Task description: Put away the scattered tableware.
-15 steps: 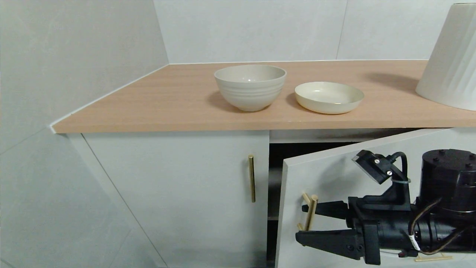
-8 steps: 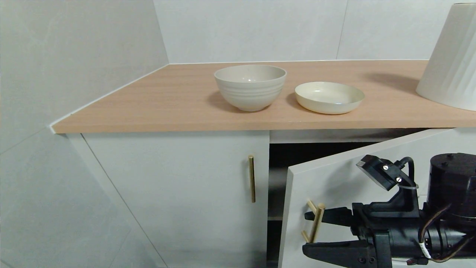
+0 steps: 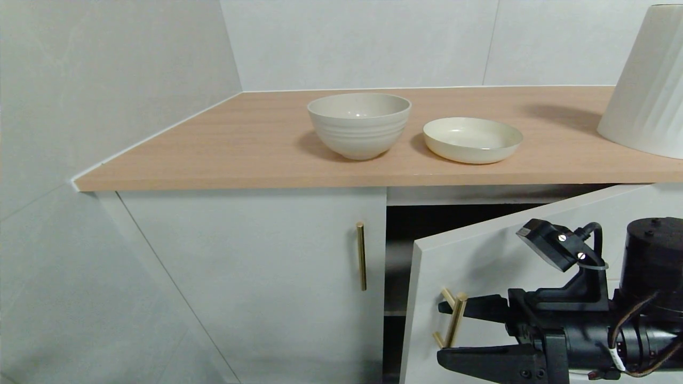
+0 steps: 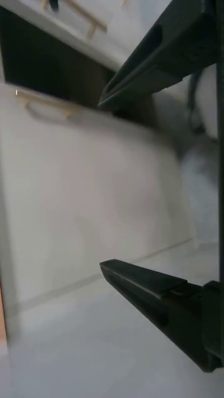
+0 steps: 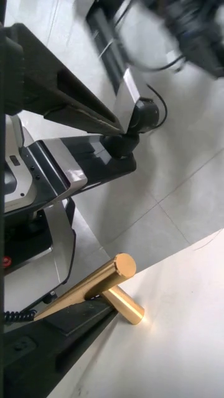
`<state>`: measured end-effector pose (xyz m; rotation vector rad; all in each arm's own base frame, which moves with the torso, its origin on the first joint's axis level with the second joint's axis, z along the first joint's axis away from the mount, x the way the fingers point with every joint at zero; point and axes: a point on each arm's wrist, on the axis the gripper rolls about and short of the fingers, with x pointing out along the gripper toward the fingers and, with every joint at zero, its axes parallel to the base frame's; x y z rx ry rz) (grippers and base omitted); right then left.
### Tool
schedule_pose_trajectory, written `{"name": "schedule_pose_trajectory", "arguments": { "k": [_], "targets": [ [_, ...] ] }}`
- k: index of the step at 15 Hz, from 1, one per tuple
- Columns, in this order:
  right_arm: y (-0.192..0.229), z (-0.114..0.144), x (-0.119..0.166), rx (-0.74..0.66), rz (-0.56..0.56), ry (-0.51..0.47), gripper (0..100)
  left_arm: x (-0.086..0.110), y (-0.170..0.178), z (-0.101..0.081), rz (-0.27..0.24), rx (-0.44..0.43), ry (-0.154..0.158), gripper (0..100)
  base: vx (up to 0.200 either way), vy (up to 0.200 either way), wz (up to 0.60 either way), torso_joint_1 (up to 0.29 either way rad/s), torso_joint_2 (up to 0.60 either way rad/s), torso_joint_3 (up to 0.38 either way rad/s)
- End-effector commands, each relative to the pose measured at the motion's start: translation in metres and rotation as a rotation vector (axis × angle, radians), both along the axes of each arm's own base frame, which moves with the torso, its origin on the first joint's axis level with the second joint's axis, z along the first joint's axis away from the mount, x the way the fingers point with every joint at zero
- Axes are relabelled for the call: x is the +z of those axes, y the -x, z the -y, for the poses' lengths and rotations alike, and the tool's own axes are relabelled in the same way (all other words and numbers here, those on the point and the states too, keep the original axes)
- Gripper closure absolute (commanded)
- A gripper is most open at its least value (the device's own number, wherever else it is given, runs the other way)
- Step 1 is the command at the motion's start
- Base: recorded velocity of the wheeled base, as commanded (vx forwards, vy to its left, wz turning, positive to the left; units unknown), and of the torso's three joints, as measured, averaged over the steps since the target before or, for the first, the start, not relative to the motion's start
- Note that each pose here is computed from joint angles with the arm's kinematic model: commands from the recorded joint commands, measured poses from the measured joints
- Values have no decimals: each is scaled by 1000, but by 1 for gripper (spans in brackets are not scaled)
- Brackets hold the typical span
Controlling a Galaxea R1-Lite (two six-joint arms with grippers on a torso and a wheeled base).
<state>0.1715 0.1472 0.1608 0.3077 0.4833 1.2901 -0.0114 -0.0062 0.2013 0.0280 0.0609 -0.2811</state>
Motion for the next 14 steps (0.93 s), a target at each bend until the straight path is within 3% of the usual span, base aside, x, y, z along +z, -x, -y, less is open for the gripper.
{"name": "schedule_pose_trajectory", "arguments": {
  "k": [1,3,4,5,7,8,11,14],
  "targets": [
    [0,0,0,-1,1,-1,0,47,-96,4,-239,-111,13,0,0,0,0,0,0,0],
    [0,0,0,1,0,0,0,42,-122,12,-298,-182,9,0,0,0,0,0,0,0],
    [0,0,0,1,0,0,0,34,-136,21,-352,-237,9,0,0,0,0,0,0,0],
    [0,0,0,1,1,0,0,19,-148,39,-455,-334,15,0,0,0,0,0,0,0],
    [1,0,-1,3,2,2,0,-6,-155,63,-596,-437,24,0,0,0,0,0,0,0],
    [1,0,-1,6,2,2,0,-17,-160,73,-638,-466,24,0,0,0,0,0,0,0],
    [5,-4,-2,28,-4,6,0,-39,-171,84,-625,-491,24,0,0,0,0,0,0,0],
    [5,-4,-2,28,-4,6,0,-41,-171,86,-620,-500,23,0,0,0,0,0,0,0]
  ]
}}
